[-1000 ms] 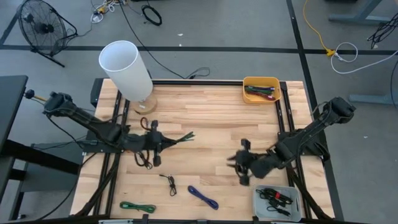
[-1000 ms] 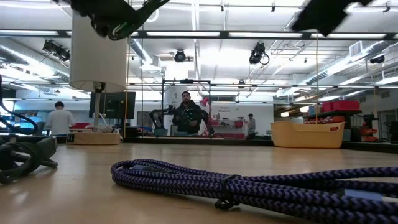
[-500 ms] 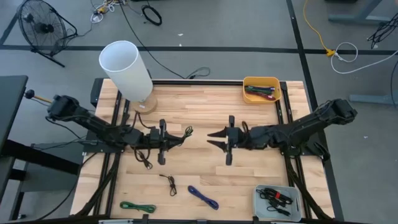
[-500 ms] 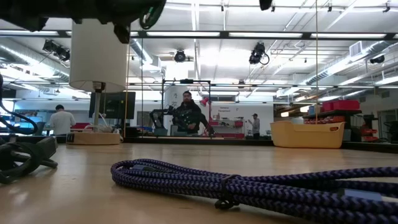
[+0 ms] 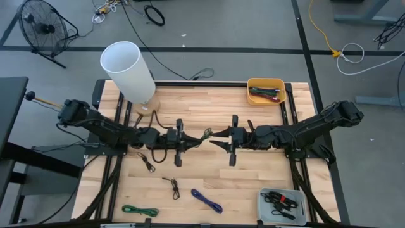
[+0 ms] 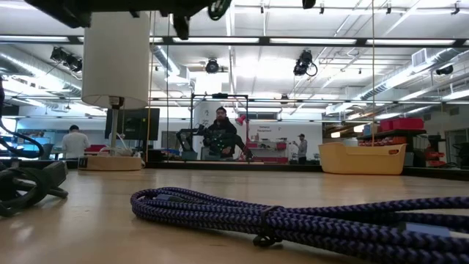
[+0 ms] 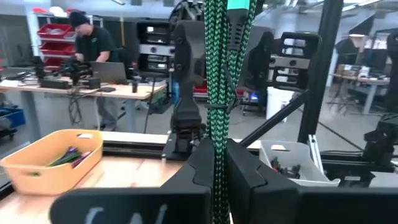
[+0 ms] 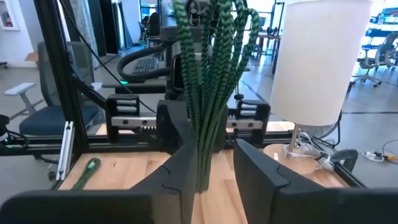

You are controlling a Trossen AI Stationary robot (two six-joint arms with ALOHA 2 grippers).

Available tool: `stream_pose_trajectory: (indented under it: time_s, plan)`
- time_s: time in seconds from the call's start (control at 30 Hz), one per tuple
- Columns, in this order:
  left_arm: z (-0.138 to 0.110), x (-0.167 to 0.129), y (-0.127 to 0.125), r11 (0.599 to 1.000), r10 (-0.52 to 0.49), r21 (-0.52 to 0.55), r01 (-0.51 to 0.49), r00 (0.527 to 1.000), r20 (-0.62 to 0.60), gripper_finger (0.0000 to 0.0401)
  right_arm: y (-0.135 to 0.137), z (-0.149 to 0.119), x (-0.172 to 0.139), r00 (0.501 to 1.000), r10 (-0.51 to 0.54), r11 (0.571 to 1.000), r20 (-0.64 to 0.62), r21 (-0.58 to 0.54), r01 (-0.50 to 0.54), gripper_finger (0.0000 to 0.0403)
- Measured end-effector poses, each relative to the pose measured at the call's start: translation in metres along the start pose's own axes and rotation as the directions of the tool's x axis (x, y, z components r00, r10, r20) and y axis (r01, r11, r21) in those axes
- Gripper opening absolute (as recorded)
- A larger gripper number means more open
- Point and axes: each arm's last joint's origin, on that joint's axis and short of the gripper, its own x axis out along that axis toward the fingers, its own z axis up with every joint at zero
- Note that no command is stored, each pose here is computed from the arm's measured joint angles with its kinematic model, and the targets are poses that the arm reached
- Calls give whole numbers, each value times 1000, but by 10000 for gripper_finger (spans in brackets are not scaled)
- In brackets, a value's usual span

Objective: Pick & Place USB Port
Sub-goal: Put the black and green USB cable into the yellow bin

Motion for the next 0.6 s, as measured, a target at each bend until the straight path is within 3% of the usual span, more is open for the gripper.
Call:
stream_pose_trajectory:
  time_s: [0.43,0.53,0.6]
  plan:
    - [-1,27,0,1000,-27,6,27,1000,-8,17,0,0,0,1000,-6,1000,-3,-2,6,147]
    - [-2,27,1,1000,-27,6,27,1000,-9,17,0,0,0,1000,-7,1000,-4,-2,7,132]
    - [-2,27,1,1000,-27,5,27,1000,-10,18,0,0,0,1000,-10,1000,-4,-3,10,101]
